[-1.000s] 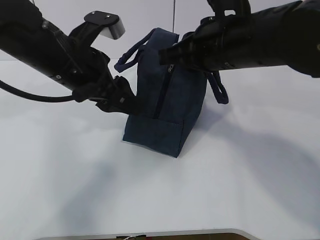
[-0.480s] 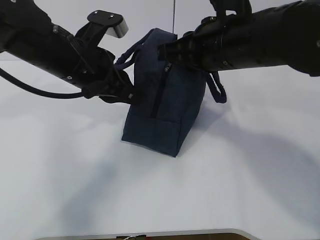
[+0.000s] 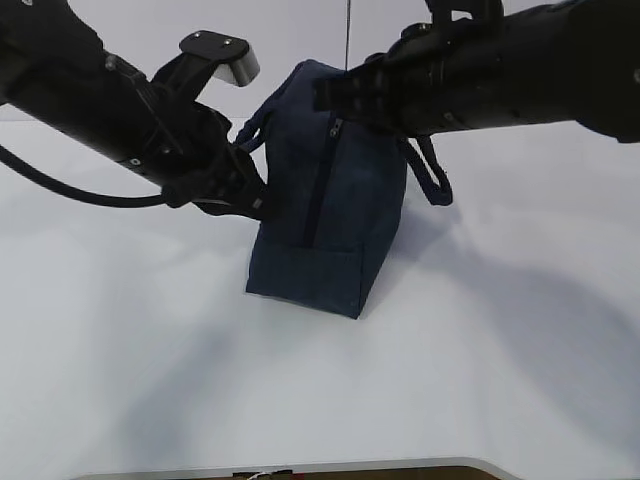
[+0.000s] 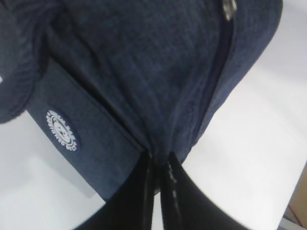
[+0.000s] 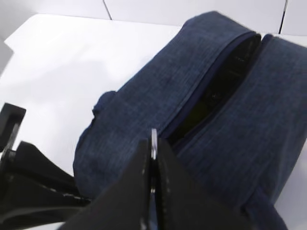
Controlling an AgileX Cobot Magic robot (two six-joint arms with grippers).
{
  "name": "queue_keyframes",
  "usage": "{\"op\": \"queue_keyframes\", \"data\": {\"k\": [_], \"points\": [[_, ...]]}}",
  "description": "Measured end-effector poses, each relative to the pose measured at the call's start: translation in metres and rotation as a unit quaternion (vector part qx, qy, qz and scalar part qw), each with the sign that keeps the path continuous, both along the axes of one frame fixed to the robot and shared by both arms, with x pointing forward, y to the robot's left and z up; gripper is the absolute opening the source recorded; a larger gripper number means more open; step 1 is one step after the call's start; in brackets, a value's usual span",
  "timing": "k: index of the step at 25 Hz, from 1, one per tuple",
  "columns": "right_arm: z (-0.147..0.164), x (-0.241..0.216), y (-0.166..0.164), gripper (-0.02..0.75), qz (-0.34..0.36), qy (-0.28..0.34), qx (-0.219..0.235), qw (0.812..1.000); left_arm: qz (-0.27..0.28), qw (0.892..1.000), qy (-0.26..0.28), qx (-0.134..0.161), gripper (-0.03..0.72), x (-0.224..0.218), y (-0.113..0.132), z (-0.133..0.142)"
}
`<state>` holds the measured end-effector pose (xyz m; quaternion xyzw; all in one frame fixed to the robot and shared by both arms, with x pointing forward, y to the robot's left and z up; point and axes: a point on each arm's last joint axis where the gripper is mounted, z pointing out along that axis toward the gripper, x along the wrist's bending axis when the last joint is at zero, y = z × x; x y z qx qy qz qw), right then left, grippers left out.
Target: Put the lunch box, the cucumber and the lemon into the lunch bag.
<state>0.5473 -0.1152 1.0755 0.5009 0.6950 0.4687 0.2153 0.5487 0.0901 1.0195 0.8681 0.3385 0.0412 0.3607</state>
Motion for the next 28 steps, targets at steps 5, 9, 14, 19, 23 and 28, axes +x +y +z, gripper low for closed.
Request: {"op": "queue_keyframes", "data": {"k": [5, 9, 14, 19, 23, 28], "points": [[0.002, 0.003, 0.002, 0.005, 0.0, -0.002, 0.001, 1.0, -0.012, 1.0, -0.001, 0.014, -0.015, -0.001, 0.001, -0.001], [0.004, 0.01, 0.006, 0.005, -0.001, -0.003, 0.001, 1.0, -0.018, 1.0, 0.002, 0.017, -0.015, -0.002, 0.001, -0.001], [0.004, 0.021, 0.012, 0.005, -0.001, -0.002, -0.004, 1.0, -0.024, 0.999, 0.008, 0.021, -0.016, -0.003, 0.001, -0.001], [0.008, 0.029, 0.016, 0.005, 0.001, -0.01, -0.011, 1.0, -0.028, 0.999, 0.011, 0.024, -0.016, -0.004, 0.002, -0.002], [0.01, 0.033, 0.018, 0.005, 0.002, -0.015, -0.015, 1.0, -0.029, 0.999, 0.012, 0.024, -0.016, -0.004, 0.002, -0.002], [0.01, 0.035, 0.014, 0.005, -0.001, -0.018, -0.022, 1.0, -0.032, 0.999, 0.015, 0.026, -0.016, -0.005, 0.002, -0.002]]}}
